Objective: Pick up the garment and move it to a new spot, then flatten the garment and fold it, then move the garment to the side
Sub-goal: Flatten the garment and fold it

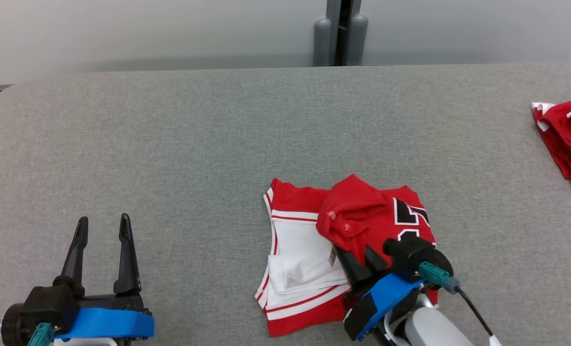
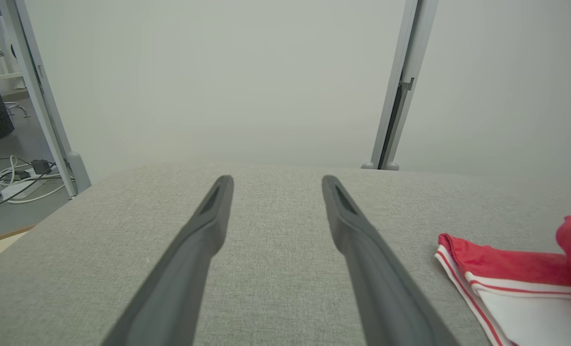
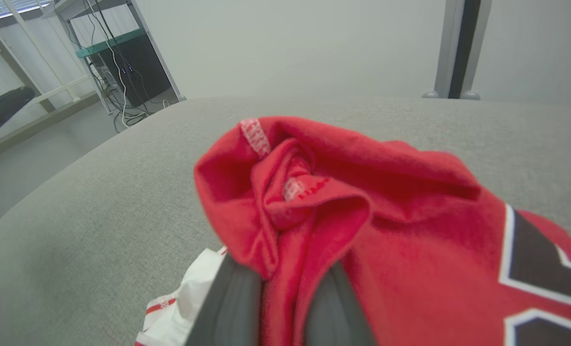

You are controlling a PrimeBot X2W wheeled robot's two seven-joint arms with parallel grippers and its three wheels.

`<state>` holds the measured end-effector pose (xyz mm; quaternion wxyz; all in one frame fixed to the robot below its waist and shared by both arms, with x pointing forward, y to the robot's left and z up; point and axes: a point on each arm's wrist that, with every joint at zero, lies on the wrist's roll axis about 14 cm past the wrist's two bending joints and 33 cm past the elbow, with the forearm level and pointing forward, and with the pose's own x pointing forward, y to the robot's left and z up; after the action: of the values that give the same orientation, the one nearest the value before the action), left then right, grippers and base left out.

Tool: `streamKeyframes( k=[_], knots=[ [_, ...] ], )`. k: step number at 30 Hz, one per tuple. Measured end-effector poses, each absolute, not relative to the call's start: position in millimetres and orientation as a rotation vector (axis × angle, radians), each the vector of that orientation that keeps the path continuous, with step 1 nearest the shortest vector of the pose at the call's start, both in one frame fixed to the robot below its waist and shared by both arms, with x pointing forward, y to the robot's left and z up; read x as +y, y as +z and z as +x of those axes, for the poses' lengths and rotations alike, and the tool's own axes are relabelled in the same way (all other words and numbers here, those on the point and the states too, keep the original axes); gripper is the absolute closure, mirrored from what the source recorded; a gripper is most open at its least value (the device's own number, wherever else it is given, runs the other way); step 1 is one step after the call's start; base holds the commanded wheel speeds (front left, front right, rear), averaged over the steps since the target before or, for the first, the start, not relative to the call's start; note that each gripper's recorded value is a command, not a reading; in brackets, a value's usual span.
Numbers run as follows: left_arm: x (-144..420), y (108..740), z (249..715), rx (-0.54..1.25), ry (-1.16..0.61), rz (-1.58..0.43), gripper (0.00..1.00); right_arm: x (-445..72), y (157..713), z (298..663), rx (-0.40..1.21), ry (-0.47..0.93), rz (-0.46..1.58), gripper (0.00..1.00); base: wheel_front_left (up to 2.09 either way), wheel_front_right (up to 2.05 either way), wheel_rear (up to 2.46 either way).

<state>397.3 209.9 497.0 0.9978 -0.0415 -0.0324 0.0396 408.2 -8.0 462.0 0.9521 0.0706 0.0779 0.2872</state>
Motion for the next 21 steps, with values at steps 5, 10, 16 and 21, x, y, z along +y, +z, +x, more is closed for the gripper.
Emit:
streamKeyframes(
  k=[5,10,16,21],
  knots=[
    [214.6,495.6,395.0,-0.06,0.096,-0.087,0.0,11.0,444.8,400.6,0.213,0.639,0.15,1.0,0.0,0.0,0.0],
    [216.7,494.3,392.9,-0.055,0.106,-0.092,0.0,22.7,430.0,391.2,0.257,0.68,0.148,0.04,0.0,0.0,0.0],
    [216.2,496.4,393.3,-0.061,0.108,-0.092,0.0,31.7,442.1,385.9,0.201,0.715,0.147,0.0,0.0,0.0,0.0],
    [211.8,500.2,394.0,-0.072,0.095,-0.096,0.0,10.7,465.5,396.3,0.109,0.667,0.137,0.0,0.0,0.0,0.0]
  ],
)
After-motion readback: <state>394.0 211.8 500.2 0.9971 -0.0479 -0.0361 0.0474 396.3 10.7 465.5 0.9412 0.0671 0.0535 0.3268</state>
